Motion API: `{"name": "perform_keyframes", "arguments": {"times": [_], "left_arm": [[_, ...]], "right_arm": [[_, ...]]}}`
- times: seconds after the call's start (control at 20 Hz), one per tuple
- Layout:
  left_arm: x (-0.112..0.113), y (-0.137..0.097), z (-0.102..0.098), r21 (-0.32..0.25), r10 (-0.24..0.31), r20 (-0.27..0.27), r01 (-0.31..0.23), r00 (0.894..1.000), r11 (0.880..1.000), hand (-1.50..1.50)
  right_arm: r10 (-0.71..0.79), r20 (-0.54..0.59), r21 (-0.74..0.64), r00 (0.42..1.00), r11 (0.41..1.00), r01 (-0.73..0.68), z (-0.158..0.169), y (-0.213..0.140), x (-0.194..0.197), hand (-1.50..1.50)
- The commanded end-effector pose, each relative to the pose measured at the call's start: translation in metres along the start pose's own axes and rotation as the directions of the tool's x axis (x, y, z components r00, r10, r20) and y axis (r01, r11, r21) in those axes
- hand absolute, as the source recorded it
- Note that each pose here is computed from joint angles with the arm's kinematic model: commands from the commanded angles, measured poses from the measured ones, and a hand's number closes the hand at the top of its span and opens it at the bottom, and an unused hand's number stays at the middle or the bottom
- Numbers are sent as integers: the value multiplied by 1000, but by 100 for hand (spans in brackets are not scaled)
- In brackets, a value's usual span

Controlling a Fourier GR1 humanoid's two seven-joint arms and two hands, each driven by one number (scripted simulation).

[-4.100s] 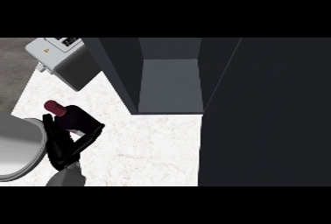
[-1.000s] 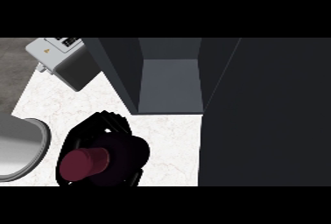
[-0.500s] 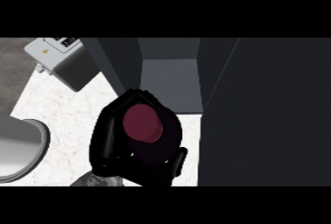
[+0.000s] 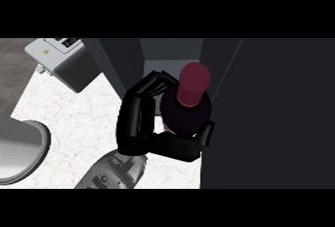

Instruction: Pick up the wine, place it into the cabinet and close the cabinet

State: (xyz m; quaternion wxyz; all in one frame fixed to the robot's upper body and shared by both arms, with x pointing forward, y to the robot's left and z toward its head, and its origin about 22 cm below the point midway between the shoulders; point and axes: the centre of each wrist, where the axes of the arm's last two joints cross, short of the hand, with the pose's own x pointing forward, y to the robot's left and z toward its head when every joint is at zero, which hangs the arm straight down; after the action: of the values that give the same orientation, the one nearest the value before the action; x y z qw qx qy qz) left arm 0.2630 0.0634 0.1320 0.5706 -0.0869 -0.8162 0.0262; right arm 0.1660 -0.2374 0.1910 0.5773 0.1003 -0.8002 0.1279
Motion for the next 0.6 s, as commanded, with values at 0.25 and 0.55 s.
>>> {"name": "perform_keyframes", "arguments": {"times": [0.25, 0.55], "left_arm": [[-9, -11, -20, 37, -53, 14, 53, 998, 998, 150], [-39, 15, -14, 99, 19, -27, -17, 999, 995, 150]], "right_arm": [[-21, 43, 10, 999, 1000, 20, 27, 5, 26, -150], [-18, 65, 28, 998, 999, 16, 26, 13, 25, -150]]}}
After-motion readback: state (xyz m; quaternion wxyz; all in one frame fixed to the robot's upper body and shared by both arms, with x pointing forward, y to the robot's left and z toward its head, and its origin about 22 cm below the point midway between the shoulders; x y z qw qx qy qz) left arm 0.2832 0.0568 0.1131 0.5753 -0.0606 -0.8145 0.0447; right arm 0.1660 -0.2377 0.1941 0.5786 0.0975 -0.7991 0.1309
